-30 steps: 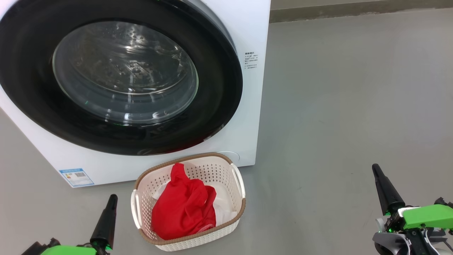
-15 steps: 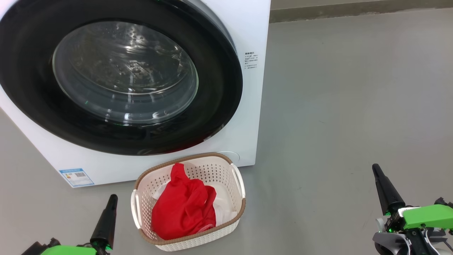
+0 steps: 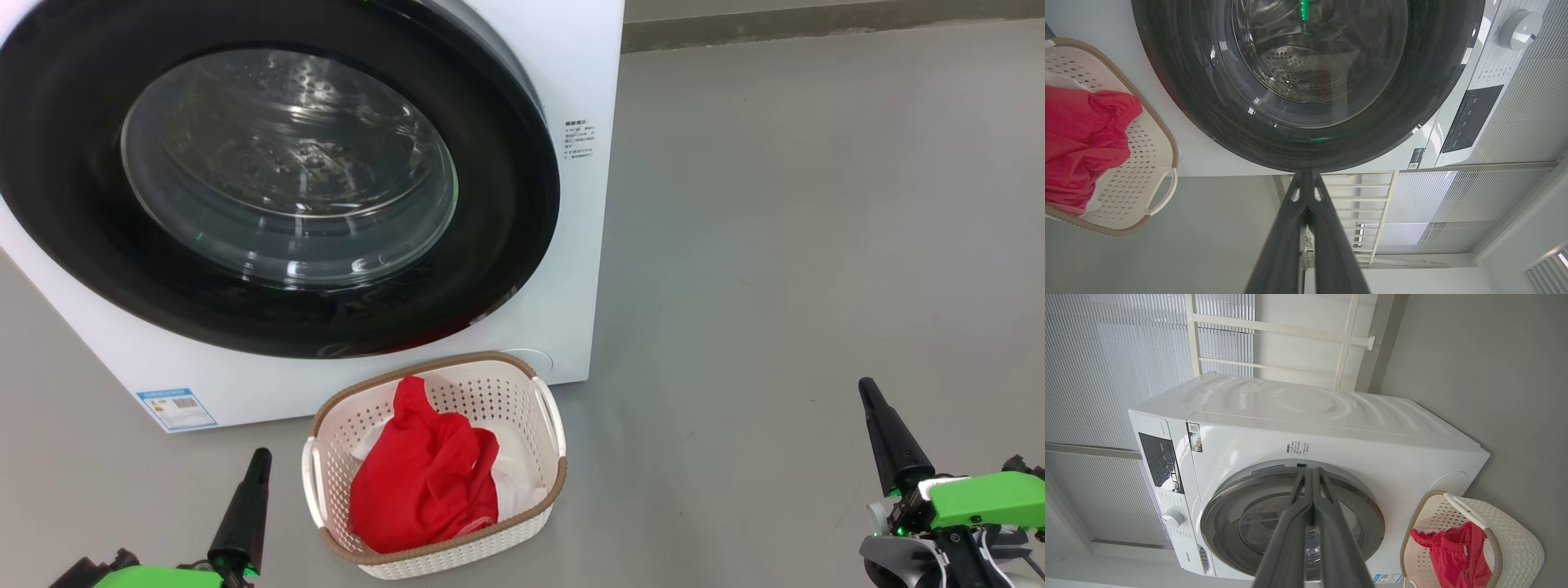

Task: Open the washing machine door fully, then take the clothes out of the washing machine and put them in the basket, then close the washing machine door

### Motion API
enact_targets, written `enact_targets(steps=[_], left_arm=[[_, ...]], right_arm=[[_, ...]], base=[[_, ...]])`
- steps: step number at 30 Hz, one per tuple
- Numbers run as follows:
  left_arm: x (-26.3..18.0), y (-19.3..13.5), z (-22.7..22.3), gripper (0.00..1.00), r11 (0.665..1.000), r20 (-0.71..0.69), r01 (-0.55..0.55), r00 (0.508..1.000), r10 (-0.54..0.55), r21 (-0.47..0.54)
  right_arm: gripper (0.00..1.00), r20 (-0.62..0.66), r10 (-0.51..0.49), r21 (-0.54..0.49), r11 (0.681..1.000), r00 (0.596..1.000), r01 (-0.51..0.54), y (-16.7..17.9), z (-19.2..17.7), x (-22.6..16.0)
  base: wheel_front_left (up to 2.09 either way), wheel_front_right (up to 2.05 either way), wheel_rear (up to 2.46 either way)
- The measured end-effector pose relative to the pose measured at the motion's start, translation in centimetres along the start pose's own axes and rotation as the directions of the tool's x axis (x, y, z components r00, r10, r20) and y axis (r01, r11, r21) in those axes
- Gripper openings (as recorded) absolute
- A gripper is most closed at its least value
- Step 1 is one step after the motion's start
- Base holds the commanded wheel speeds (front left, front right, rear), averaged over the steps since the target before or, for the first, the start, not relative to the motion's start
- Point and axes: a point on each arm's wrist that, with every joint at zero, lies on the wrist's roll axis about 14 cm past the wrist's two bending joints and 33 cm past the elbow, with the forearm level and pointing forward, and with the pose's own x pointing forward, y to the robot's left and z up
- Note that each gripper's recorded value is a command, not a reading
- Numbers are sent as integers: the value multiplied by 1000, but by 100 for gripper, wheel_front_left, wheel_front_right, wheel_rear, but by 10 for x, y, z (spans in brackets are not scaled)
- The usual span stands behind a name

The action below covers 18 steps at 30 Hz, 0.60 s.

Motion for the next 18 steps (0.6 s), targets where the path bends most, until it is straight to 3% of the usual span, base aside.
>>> enact_targets(steps=[18], left_arm=[[0, 0, 0, 0, 1000, 0, 0, 1000, 0, 0]], right_arm=[[0, 0, 0, 0, 1000, 1000, 0, 0, 0, 0]], base=[[0, 0, 0]])
